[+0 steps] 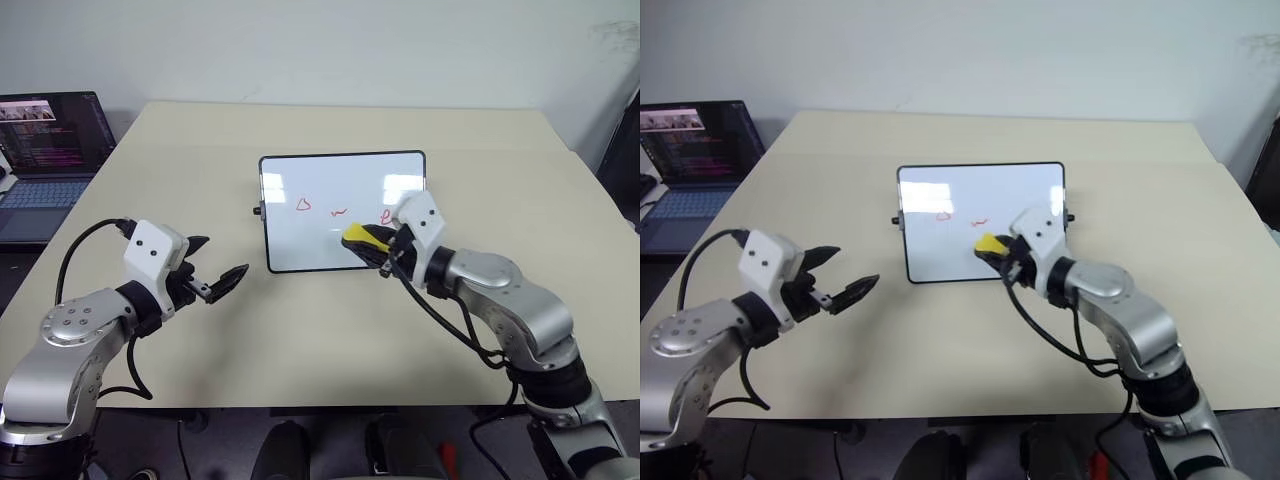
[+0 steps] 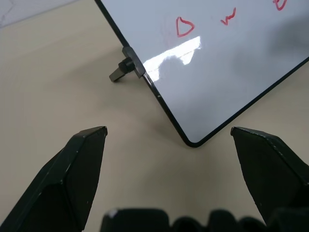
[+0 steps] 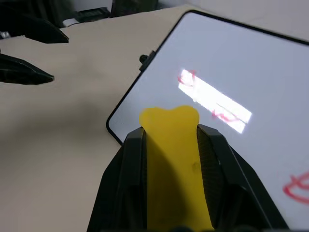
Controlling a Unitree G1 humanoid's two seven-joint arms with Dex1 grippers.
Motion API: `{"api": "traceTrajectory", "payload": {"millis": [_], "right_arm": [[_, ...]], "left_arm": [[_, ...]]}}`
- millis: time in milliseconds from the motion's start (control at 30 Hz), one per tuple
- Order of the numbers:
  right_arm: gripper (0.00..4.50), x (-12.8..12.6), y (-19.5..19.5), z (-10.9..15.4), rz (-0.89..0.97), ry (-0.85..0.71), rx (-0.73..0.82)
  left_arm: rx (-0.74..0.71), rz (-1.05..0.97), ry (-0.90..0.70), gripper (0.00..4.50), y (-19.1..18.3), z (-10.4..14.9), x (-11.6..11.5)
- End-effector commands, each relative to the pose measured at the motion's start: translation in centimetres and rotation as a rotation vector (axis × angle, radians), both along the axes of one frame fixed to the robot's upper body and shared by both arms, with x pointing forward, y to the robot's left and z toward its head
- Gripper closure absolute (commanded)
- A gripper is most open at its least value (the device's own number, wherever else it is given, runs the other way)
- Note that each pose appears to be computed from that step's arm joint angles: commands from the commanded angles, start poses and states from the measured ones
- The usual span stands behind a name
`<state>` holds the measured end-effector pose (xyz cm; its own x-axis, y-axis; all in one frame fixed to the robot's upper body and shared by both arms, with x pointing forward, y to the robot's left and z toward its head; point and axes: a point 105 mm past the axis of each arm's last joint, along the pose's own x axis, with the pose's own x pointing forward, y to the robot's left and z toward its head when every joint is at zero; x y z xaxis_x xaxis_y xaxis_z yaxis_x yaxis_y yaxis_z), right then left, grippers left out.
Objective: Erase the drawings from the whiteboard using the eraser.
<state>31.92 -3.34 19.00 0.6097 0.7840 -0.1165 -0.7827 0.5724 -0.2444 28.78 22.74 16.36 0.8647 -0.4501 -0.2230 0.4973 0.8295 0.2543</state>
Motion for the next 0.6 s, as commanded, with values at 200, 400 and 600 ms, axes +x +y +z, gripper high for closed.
{"api": "traceTrajectory", "payload": {"millis": [200, 400, 600], "right_arm": [[3.39, 3.0, 3.2, 2.4, 0.019, -0.242, -0.117], [3.39, 4.8, 5.0, 2.7, 0.031, -0.329, -0.180], [3.39, 6.1, 6.4, 3.5, 0.025, -0.373, -0.172]], "left_arm": [[-0.032, -0.050, -0.018, 0.00, -0.2, 1.0, 1.4], [-0.085, -0.037, -0.042, 0.00, 0.0, 2.0, 3.4], [-0.073, -0.080, -0.013, 0.00, -1.0, 1.6, 4.1]]}}
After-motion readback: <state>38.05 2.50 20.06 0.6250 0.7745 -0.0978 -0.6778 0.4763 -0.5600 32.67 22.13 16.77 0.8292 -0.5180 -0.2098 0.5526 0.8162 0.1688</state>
